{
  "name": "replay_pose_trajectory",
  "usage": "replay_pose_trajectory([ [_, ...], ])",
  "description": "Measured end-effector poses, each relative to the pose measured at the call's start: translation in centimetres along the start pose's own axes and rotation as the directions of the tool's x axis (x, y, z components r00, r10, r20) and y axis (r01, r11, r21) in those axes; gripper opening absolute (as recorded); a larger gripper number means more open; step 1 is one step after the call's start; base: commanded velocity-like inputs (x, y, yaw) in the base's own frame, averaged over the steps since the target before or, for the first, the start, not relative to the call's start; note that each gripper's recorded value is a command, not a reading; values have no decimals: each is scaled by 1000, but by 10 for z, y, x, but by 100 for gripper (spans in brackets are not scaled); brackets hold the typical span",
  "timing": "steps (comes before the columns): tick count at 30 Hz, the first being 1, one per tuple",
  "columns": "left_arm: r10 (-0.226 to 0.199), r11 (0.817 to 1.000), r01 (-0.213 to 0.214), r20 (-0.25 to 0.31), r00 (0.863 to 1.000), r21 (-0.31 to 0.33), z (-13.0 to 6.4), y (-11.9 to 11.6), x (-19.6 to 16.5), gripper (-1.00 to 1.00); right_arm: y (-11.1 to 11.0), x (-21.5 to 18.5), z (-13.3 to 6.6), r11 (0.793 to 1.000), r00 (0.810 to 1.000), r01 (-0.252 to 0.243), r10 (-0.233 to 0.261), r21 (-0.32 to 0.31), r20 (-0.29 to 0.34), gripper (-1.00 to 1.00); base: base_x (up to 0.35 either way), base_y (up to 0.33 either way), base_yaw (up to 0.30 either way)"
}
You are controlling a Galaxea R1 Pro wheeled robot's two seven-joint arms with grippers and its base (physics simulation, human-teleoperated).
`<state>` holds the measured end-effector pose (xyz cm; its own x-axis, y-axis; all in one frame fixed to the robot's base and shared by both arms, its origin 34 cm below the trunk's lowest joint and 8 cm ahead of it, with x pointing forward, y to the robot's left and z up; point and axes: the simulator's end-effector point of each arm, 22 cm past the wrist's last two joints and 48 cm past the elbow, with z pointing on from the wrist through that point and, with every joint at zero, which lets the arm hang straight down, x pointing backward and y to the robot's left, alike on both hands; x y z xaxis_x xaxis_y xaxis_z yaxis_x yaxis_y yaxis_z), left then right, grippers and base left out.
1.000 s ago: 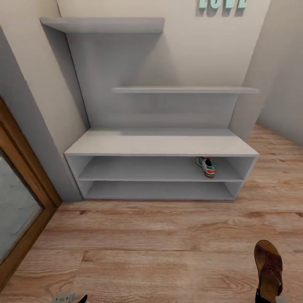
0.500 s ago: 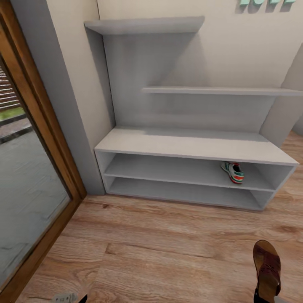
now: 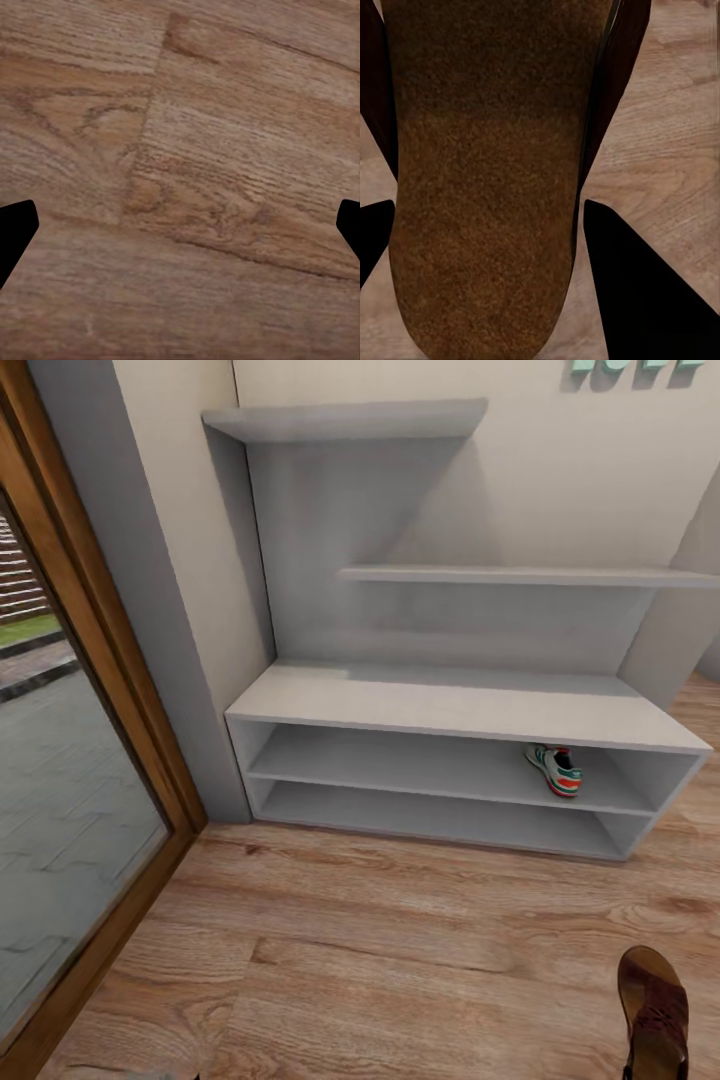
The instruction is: Pick up the two gym shoes and the two sandals from the corridor floor and place them onto the hallstand (shoe rack) in the corridor, making sure they are on the rack and not on the floor. Arrange them so the two gym shoes are next to each other and the two sandals are next to each other.
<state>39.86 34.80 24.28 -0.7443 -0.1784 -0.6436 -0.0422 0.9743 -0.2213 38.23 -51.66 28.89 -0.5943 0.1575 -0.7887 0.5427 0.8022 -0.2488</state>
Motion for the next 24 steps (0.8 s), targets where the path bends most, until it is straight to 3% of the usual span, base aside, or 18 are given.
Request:
replay_pose_trajectory([
  [9,14,1000,-14,-13,1000,18,0,-6,6,100,5,-5,0,1000,1000,-1,1,-10,17,-100,0,0,0],
  [16,50,998,-49,-24,998,41,-1,-11,10,100,40,-9,-4,994,998,64,-62,-87,32,-100,0,0,0],
  [24,99,993,-98,-23,995,63,-2,-15,10,100,82,-10,-12,984,996,87,-84,-152,26,-100,0,0,0],
])
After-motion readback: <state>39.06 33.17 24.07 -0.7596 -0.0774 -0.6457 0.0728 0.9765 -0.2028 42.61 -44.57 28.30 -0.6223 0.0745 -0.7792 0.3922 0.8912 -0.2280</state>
